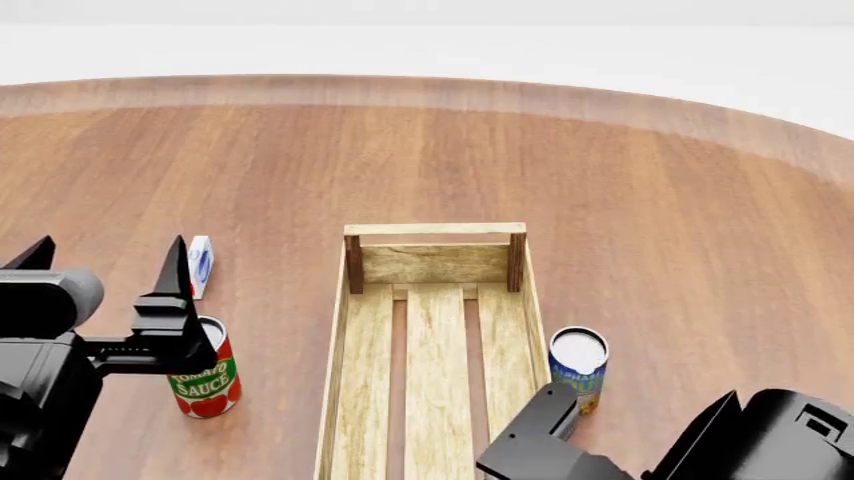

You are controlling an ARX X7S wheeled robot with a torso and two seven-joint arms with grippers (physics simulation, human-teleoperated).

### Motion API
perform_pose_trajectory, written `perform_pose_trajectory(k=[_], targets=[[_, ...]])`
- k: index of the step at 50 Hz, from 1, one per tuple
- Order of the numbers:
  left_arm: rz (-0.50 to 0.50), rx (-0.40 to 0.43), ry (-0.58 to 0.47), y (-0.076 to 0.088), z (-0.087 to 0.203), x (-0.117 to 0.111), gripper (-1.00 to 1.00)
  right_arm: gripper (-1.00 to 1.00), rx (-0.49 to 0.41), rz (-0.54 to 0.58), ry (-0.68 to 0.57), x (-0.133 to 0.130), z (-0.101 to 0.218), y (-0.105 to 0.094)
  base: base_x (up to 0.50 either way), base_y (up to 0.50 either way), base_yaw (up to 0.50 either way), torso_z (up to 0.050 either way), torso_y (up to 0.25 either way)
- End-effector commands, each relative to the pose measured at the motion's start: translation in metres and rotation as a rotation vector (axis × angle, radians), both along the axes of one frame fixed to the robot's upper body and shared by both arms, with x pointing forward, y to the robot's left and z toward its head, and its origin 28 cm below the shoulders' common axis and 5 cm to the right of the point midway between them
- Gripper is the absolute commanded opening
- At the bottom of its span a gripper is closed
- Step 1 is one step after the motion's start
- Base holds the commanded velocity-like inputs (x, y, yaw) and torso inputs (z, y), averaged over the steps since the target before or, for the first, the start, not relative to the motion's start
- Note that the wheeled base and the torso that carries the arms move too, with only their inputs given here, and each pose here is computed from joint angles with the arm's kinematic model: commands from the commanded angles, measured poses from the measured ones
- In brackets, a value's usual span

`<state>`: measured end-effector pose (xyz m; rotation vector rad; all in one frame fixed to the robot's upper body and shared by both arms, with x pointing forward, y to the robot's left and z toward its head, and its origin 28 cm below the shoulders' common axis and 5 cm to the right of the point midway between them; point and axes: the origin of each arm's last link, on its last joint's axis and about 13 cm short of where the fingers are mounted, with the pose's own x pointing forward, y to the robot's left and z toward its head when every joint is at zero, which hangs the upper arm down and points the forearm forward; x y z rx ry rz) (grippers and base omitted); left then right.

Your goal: Pick up the butter and put it in the tray.

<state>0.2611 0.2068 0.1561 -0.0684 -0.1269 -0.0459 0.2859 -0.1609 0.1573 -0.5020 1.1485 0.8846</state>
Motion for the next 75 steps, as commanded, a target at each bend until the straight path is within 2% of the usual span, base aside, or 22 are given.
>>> perform_pose_trajectory(k=[1,41,71,72,75], targets=[[0.000,0.000,0.002,0.000,-0.001,0.000,1.00,1.00,0.003,0.001,0.015,0.005,-0.006,0.000,0.00,0.00,0.00,0.000,0.000],[-0.014,-0.008,0.001,0.000,-0.001,-0.004,1.00,1.00,-0.005,0.014,0.138,0.014,-0.046,0.002,0.00,0.00,0.00,0.000,0.000],[-0.017,-0.013,0.009,0.001,-0.005,-0.006,1.00,1.00,-0.014,0.027,0.162,0.017,-0.059,0.004,0.00,0.00,0.00,0.000,0.000],[-0.017,-0.012,0.009,0.001,-0.005,-0.006,1.00,-1.00,-0.015,0.030,0.158,0.017,-0.057,0.004,0.00,0.00,0.00,0.000,0.000],[-0.018,-0.012,0.009,0.001,-0.005,-0.007,1.00,-1.00,-0.016,0.038,0.168,0.016,-0.058,0.004,0.00,0.00,0.00,0.000,0.000]])
